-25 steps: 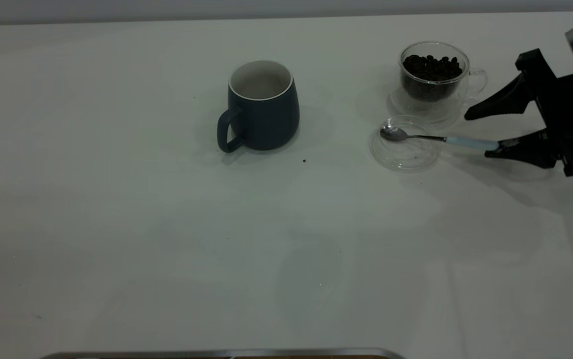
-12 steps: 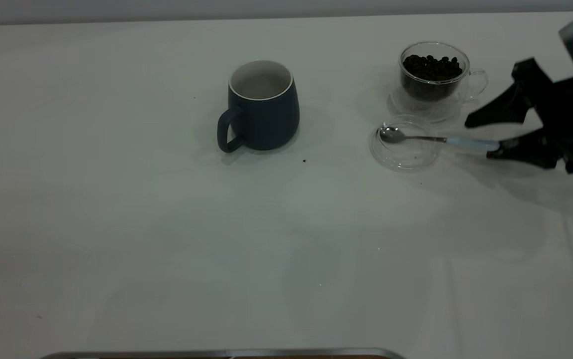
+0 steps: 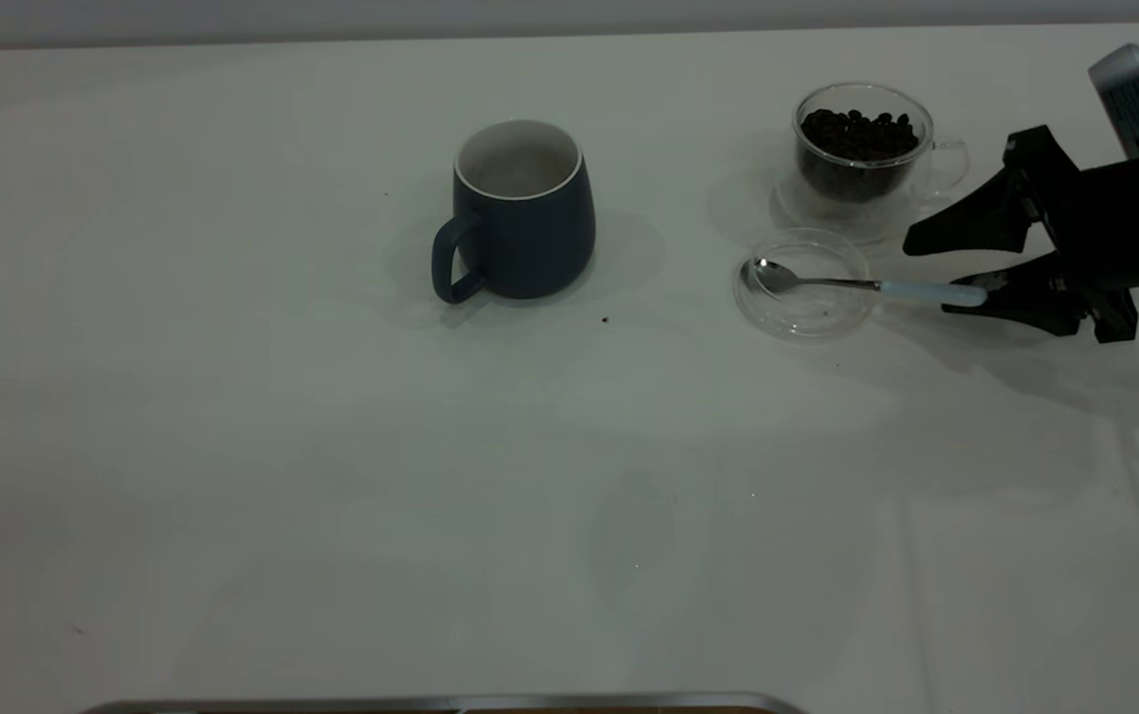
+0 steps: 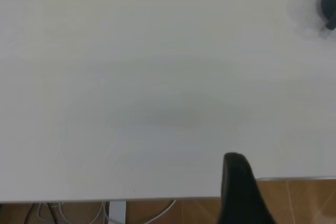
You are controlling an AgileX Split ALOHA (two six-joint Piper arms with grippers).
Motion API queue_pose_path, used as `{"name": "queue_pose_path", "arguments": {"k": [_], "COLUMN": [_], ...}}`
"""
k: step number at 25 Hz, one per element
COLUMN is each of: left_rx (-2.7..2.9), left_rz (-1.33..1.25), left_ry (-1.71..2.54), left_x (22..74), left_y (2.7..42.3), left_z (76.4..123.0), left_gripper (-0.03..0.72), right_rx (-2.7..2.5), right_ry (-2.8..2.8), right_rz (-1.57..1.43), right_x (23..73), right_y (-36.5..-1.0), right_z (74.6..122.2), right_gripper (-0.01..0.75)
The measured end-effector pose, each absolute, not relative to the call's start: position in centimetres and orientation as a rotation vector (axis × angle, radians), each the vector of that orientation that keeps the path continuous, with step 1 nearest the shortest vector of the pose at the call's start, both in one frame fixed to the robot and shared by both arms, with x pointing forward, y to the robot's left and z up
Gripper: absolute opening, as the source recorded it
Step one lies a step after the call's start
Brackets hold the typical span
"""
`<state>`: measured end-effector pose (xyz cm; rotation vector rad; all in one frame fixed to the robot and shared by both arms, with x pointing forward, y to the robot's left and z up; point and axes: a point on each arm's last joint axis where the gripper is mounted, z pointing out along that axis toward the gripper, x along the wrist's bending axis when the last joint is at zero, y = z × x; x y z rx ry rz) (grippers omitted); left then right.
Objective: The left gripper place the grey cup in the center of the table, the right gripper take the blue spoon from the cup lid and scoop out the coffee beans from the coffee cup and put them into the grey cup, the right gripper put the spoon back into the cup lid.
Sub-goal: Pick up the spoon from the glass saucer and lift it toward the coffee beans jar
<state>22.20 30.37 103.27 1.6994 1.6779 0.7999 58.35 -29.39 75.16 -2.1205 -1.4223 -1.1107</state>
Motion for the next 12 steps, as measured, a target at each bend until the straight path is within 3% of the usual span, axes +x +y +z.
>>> {"name": "queue_pose_path", "arguments": {"k": [12], "left_rx": [1.7], "left_rz": [0.801], "left_ry": [1.677], "left_x": [22.2], "left_y": [30.4], "left_z": [103.3], "left_gripper": [0.497], "right_rx": [-2.155], "right_ry": [-1.233], "right_rz": [-1.003], "right_x": [57.2], "right_y": [-29.0], "right_z": [72.7], "right_gripper": [0.557]}}
